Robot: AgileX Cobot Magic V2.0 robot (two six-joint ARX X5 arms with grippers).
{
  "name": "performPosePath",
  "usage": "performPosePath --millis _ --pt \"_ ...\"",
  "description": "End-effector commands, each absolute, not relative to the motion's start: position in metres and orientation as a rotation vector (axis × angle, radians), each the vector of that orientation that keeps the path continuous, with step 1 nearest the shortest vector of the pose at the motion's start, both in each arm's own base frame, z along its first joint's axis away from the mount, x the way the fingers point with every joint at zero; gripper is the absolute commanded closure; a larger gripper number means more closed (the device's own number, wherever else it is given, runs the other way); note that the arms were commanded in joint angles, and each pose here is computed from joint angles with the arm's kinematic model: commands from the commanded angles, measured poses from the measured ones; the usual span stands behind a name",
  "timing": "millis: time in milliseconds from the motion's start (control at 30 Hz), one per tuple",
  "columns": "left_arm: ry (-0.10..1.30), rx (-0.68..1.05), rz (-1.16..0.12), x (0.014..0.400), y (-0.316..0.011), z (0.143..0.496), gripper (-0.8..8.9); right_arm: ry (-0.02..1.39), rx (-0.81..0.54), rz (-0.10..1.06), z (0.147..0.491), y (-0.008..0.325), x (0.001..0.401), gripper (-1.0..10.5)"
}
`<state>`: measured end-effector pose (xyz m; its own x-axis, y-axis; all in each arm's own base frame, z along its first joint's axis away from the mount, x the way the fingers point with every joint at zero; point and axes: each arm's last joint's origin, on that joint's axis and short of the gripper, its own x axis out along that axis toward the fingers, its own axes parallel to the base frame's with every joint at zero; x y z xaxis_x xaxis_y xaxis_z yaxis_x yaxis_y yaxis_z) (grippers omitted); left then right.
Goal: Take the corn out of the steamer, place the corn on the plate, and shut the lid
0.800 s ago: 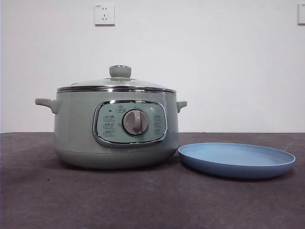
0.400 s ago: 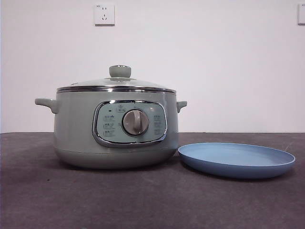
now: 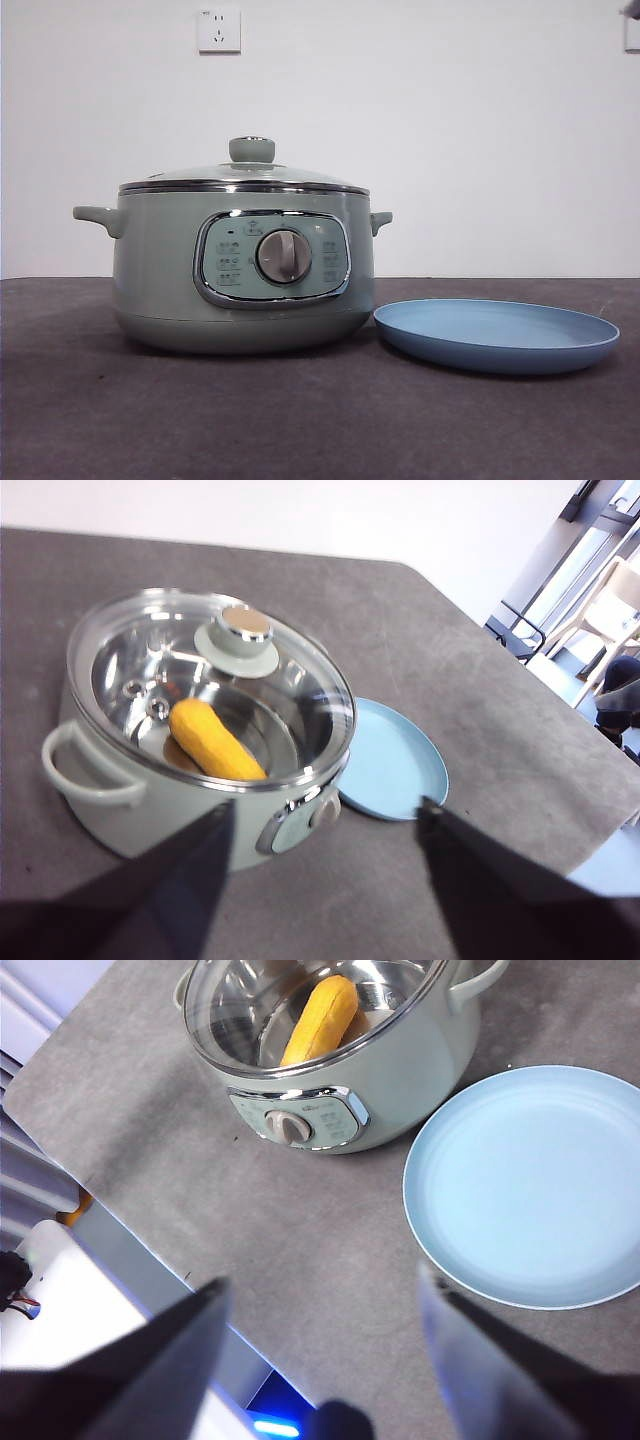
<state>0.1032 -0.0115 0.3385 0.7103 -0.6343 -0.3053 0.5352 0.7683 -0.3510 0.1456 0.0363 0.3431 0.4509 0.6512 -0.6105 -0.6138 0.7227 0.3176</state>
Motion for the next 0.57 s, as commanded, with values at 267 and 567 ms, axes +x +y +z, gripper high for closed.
performPosePath --millis 267,567 --pt "0.402 -0.207 -0.717 0.132 -0.017 0.363 2.17 0.773 0.058 0.785 0.345 0.037 0.145 2.9" --pt "0.385 -0.110 -0.728 0.199 -0.043 0.390 2.17 0.772 0.058 0.785 0.345 0.037 0.146 2.9"
